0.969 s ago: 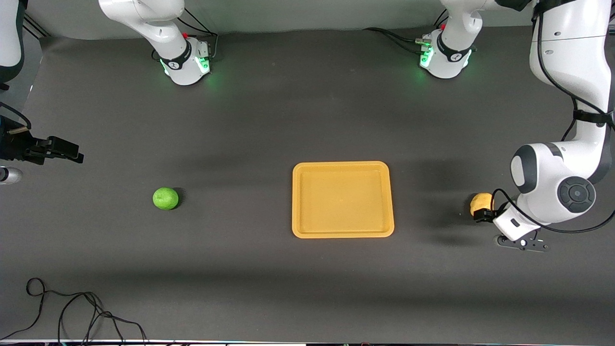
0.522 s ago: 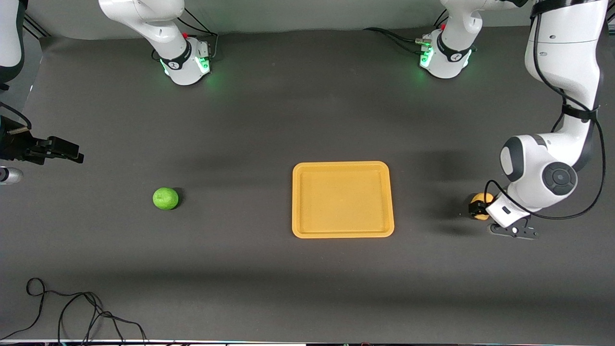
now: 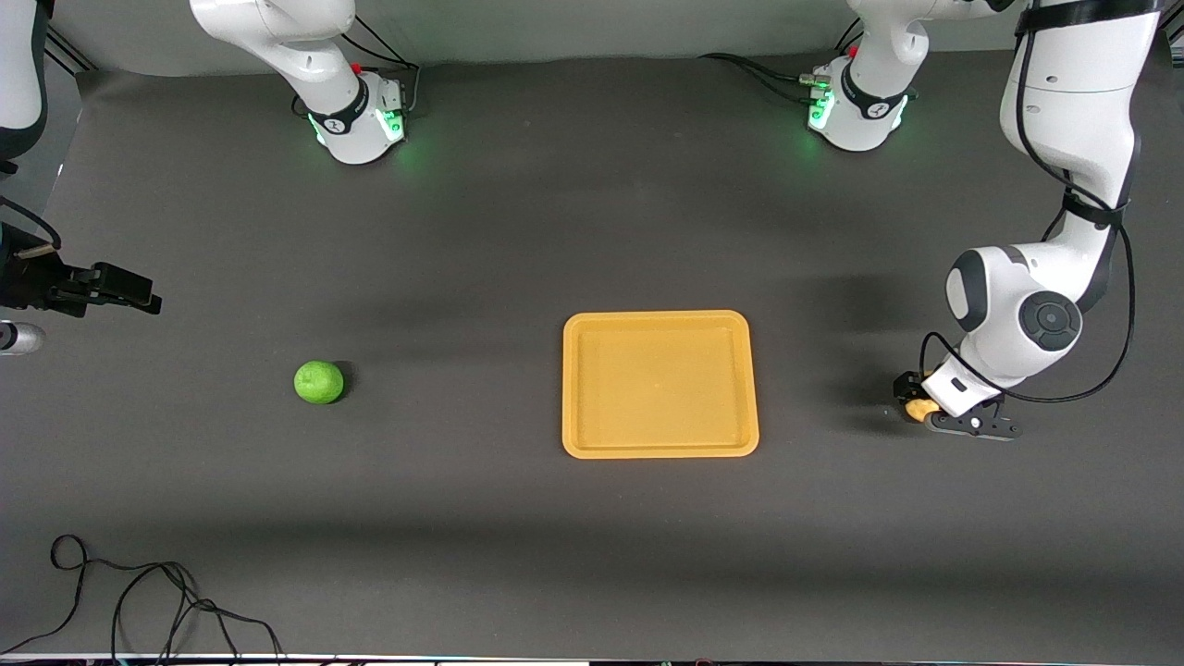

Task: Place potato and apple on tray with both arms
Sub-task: 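Lower the left gripper over the yellow potato and close on it, then carry the potato with the left gripper onto the tray, then release the potato on the tray while the right gripper reaches the apple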

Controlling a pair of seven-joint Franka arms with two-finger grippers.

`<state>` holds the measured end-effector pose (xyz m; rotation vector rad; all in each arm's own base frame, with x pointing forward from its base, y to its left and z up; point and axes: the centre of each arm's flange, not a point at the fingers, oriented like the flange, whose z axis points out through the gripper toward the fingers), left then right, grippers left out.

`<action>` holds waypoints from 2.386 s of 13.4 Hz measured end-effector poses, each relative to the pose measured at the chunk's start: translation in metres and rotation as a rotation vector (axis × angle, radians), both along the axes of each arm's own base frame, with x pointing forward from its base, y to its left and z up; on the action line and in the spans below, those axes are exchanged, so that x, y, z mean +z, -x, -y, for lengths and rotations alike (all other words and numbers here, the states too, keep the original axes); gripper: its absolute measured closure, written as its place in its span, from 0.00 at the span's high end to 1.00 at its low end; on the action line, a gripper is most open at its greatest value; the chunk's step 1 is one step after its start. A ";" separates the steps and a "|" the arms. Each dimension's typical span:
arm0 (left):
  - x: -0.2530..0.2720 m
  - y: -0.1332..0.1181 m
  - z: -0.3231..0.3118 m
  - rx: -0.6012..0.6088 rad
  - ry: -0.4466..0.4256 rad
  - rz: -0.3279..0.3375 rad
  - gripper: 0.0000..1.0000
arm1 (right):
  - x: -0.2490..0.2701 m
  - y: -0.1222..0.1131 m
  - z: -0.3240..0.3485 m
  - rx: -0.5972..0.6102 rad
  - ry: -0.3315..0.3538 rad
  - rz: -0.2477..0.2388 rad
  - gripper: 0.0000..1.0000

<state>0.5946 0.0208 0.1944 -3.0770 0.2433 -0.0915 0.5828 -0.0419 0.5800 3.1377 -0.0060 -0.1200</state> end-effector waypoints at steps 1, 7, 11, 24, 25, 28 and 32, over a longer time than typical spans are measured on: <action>-0.001 0.001 0.000 0.000 0.000 0.003 0.84 | 0.000 0.000 0.000 0.000 0.000 0.000 1.00; 0.018 0.001 0.041 0.050 0.041 -0.017 0.67 | 0.000 0.000 0.000 0.000 0.000 0.000 1.00; 0.084 0.001 0.158 0.173 0.107 -0.092 0.67 | 0.000 0.000 0.000 0.000 0.000 -0.001 1.00; -0.002 0.028 0.356 0.372 0.193 -0.034 0.67 | -0.004 0.000 0.000 0.000 -0.001 -0.008 1.00; -0.002 0.028 0.356 0.373 0.194 -0.033 0.67 | -0.004 0.000 0.000 0.000 -0.001 -0.009 1.00; -0.006 0.026 0.353 0.377 0.188 -0.034 0.84 | -0.004 0.000 0.000 0.000 -0.001 -0.009 1.00; 0.019 0.008 0.344 0.391 0.148 -0.052 1.00 | -0.004 0.000 0.000 0.000 -0.001 -0.009 1.00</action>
